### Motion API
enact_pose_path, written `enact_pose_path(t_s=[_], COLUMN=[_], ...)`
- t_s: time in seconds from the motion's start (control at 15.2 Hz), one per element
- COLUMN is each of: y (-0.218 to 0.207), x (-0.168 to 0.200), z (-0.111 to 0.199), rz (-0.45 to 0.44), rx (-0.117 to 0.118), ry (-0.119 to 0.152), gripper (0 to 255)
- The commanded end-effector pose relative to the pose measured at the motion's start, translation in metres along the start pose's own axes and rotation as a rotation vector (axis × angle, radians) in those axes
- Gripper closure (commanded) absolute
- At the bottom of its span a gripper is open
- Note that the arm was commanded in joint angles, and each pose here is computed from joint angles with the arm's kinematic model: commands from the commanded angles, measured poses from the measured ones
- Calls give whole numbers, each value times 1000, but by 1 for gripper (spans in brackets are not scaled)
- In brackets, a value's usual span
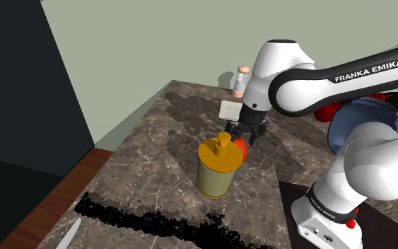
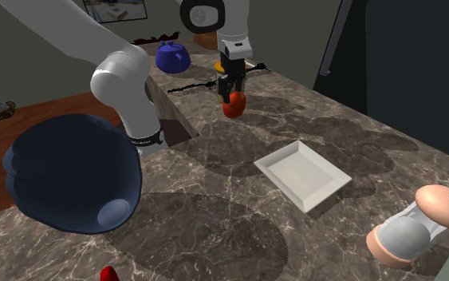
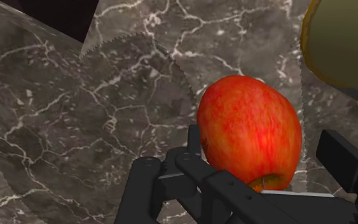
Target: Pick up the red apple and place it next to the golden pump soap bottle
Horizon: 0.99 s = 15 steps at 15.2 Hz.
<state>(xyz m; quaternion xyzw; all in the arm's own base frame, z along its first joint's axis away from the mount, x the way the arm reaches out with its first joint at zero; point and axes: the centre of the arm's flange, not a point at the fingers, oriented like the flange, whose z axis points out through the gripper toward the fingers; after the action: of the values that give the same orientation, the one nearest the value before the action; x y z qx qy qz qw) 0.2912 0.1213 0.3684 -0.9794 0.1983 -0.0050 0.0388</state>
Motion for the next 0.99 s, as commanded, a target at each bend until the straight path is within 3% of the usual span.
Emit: enact_pose_path(t_s=[0.0,0.2,0.46,0.92], y=[0,0,0,0], x=[0,0,0,0], z=[0,0,-50,-50], rz=[0,0,0,0], rx=[0,0,0,0], ry=[0,0,0,0], gripper=[0,0,0,0])
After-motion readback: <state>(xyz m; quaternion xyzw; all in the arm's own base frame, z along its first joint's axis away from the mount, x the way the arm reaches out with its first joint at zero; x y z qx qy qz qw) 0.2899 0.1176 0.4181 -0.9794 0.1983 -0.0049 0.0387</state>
